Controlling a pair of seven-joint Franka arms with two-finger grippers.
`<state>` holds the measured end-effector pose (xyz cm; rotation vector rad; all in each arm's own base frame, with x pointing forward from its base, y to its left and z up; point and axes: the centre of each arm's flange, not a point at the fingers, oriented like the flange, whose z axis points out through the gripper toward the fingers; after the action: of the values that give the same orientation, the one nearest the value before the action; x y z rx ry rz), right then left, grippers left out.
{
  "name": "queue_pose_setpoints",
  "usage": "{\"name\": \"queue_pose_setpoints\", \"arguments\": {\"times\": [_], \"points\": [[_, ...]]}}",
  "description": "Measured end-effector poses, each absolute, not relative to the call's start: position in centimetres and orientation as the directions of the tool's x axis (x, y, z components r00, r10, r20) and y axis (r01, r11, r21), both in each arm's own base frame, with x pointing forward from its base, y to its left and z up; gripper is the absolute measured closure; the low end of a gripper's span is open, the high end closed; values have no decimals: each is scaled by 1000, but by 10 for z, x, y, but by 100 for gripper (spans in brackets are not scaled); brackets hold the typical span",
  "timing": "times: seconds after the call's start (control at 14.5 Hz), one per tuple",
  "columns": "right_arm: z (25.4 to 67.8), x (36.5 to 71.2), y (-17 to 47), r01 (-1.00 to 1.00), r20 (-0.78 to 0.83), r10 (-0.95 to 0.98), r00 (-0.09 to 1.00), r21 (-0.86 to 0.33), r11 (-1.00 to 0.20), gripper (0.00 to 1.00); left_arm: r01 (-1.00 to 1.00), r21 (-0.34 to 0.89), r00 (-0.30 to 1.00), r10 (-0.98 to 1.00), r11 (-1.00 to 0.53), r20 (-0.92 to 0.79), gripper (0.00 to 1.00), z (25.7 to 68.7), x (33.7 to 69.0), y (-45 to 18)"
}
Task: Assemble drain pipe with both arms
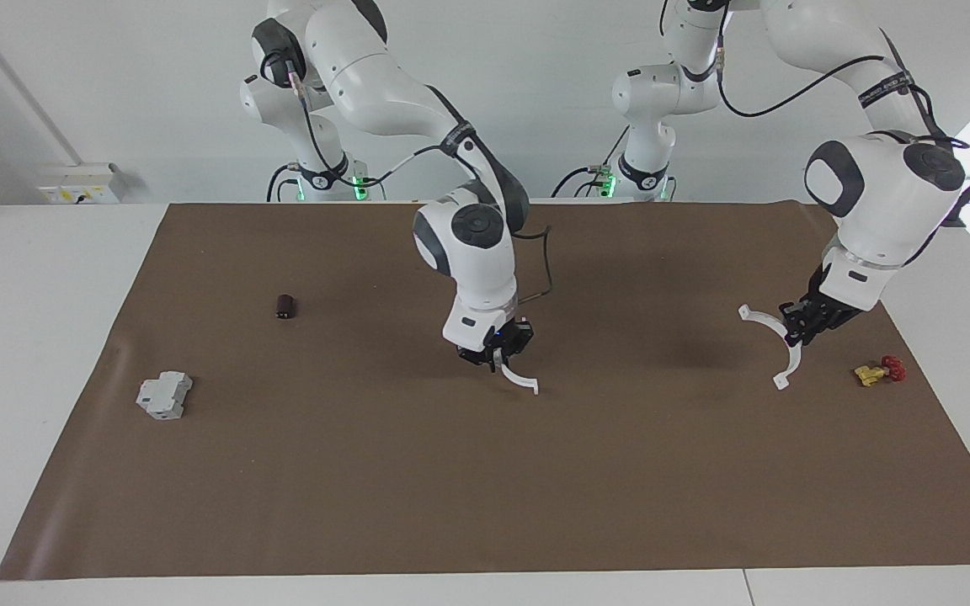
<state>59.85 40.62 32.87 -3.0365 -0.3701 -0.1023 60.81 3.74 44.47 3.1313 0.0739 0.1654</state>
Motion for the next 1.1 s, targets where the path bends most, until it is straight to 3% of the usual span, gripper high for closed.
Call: {"name": "queue_pose_setpoints", "arguments": {"times": [0.28, 0.97, 1.1], "points": [[315, 604, 408, 289, 78, 290, 954, 26, -957, 79, 47, 7, 993, 48, -999, 104, 80, 444, 609, 38], [290, 598, 409, 227, 82, 228, 970, 19, -974, 79, 42, 6, 993, 42, -999, 107, 80, 445, 610, 35], [289, 598, 408, 221, 81, 222, 972, 19, -975, 65, 42, 6, 993, 42, -999, 111, 80, 445, 610, 35]]}}
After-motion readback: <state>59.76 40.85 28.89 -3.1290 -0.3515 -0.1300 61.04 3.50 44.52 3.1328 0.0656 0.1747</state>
